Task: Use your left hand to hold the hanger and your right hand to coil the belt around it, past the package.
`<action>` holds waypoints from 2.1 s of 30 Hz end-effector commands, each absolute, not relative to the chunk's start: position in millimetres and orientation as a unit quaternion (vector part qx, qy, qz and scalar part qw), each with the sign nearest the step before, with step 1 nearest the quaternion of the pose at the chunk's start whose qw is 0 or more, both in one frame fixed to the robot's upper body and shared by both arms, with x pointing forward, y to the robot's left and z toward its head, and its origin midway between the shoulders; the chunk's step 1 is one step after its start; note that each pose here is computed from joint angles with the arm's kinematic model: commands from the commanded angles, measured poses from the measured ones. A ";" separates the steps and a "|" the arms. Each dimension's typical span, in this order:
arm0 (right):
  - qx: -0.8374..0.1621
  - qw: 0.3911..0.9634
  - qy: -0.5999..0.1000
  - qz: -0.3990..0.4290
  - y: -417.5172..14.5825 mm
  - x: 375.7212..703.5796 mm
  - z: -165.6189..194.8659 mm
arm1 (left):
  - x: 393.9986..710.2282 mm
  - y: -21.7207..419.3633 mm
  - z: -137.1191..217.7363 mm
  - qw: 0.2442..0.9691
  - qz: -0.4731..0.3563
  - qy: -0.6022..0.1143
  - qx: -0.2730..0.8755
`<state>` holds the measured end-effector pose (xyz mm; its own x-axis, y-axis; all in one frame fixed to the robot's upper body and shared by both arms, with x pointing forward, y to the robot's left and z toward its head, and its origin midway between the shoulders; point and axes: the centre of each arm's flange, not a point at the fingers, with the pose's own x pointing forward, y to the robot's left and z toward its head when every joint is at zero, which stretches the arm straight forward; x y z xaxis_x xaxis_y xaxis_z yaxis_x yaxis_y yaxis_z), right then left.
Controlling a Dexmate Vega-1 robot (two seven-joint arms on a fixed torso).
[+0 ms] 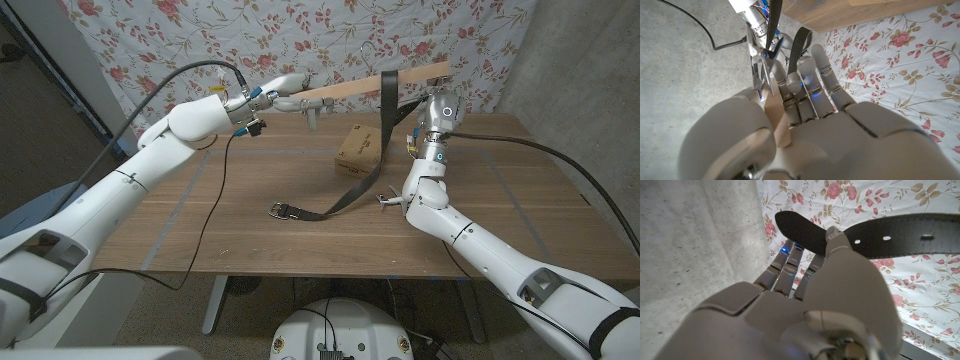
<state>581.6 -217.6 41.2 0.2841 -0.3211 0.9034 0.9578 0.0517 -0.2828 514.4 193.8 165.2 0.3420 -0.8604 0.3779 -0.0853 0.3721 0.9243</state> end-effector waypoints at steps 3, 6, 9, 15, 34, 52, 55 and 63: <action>-0.424 0.692 -0.281 -0.513 -231.2 569.8 -33.9 | 526.4 187.4 174.5 0.663 -0.264 -0.514 0.476; -0.411 0.704 -0.266 -0.514 -232.2 568.2 -49.1 | 527.5 188.4 175.1 0.663 -0.258 -0.526 0.466; -0.385 0.721 -0.257 -0.517 -232.4 563.8 -63.5 | 529.4 187.1 175.6 0.662 -0.258 -0.529 0.464; -0.307 0.746 -0.263 -0.530 -222.5 544.2 -100.5 | 536.1 182.7 176.1 0.664 -0.264 -0.521 0.467; -0.065 0.833 -0.354 -0.421 -209.2 455.1 -153.2 | 544.2 158.8 186.1 0.650 -0.286 -0.502 0.494; 0.126 0.830 -0.504 -0.203 -225.7 421.6 -165.9 | 537.3 145.1 185.7 0.636 -0.302 -0.501 0.504; 0.127 0.823 -0.513 -0.207 -229.6 416.5 -164.9 | 534.9 145.5 184.7 0.635 -0.302 -0.502 0.504; 0.111 0.774 -0.537 -0.317 -230.7 391.2 -156.4 | 532.0 146.3 181.3 0.634 -0.303 -0.498 0.509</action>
